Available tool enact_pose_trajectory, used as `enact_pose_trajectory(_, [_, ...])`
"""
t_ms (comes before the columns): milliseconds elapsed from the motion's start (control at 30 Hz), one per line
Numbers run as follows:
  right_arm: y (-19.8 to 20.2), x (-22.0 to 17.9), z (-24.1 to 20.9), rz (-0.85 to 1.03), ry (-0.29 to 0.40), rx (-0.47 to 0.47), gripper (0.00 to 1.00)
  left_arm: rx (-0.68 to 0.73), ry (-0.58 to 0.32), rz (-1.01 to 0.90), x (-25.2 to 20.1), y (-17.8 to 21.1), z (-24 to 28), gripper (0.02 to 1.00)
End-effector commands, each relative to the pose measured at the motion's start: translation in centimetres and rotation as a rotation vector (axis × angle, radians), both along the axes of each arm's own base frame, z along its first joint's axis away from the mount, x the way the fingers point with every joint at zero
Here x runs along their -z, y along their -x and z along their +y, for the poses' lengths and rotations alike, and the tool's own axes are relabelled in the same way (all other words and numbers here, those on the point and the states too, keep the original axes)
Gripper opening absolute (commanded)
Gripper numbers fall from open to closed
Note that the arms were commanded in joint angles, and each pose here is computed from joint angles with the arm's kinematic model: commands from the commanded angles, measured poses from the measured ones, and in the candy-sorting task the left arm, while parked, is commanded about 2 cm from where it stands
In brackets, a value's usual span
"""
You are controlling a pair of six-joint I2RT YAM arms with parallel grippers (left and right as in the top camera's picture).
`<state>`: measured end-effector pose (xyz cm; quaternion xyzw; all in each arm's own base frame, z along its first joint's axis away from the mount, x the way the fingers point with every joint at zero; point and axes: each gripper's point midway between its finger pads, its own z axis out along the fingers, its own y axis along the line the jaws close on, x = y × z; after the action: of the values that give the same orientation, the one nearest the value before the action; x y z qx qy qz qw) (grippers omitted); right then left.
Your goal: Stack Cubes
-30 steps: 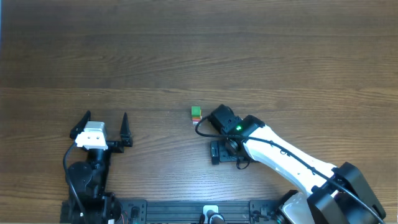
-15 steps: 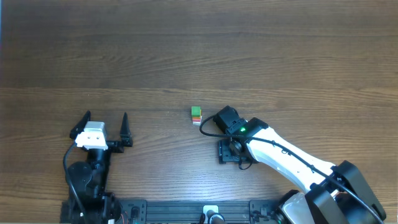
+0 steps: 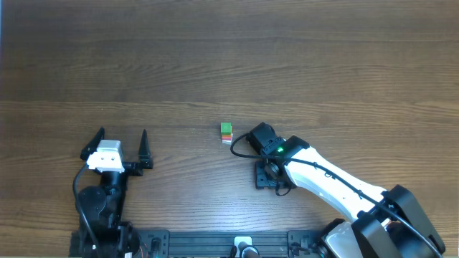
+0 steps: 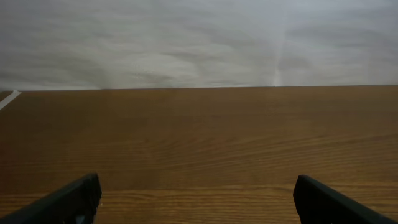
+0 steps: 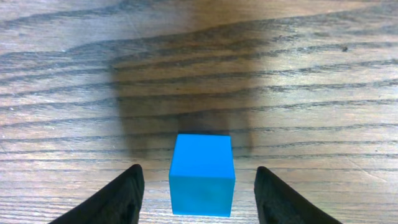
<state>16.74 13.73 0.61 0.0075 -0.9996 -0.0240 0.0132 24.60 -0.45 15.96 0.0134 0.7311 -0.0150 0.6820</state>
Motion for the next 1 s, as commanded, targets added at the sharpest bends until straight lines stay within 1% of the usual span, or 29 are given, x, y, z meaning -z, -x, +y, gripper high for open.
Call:
enact_pose_trajectory(33, [0.17, 0.18, -0.22, 0.005, 0.002, 0.011, 0.507, 0.012, -0.017, -0.002, 0.13, 0.01, -0.22, 1.0])
enact_pose_trajectory(267, [0.18, 0.23, -0.23, 0.007, 0.004, 0.011, 0.43, 0.012, -0.017, -0.002, 0.13, 0.01, -0.22, 1.0])
enact_pose_trajectory(400, [0.19, 0.23, -0.24, 0.007, 0.004, 0.011, 0.336, 0.012, -0.017, -0.002, 0.13, 0.01, -0.22, 1.0])
enact_pose_trajectory(467, [0.19, 0.23, -0.24, 0.007, 0.004, 0.011, 0.312, 0.012, -0.017, -0.002, 0.13, 0.01, -0.22, 1.0])
enact_pose_trajectory(800, [0.17, 0.23, -0.23, 0.007, 0.004, 0.011, 0.283, 0.012, -0.017, -0.002, 0.13, 0.01, -0.22, 1.0])
enact_pose_trajectory(867, [0.17, 0.23, -0.23, 0.007, 0.004, 0.011, 0.259, 0.012, -0.017, -0.002, 0.13, 0.01, -0.22, 1.0])
enact_pose_trajectory(900, [0.16, 0.23, -0.23, 0.006, 0.004, 0.011, 0.209, 0.012, -0.017, -0.002, 0.13, 0.01, -0.22, 1.0])
enact_pose_trajectory(933, [0.16, 0.23, -0.23, 0.006, 0.004, 0.011, 0.183, 0.012, -0.017, -0.002, 0.13, 0.01, -0.22, 1.0])
enact_pose_trajectory(1000, [0.16, 0.23, -0.22, 0.006, 0.003, 0.011, 0.172, 0.012, -0.017, -0.002, 0.13, 0.01, -0.22, 1.0])
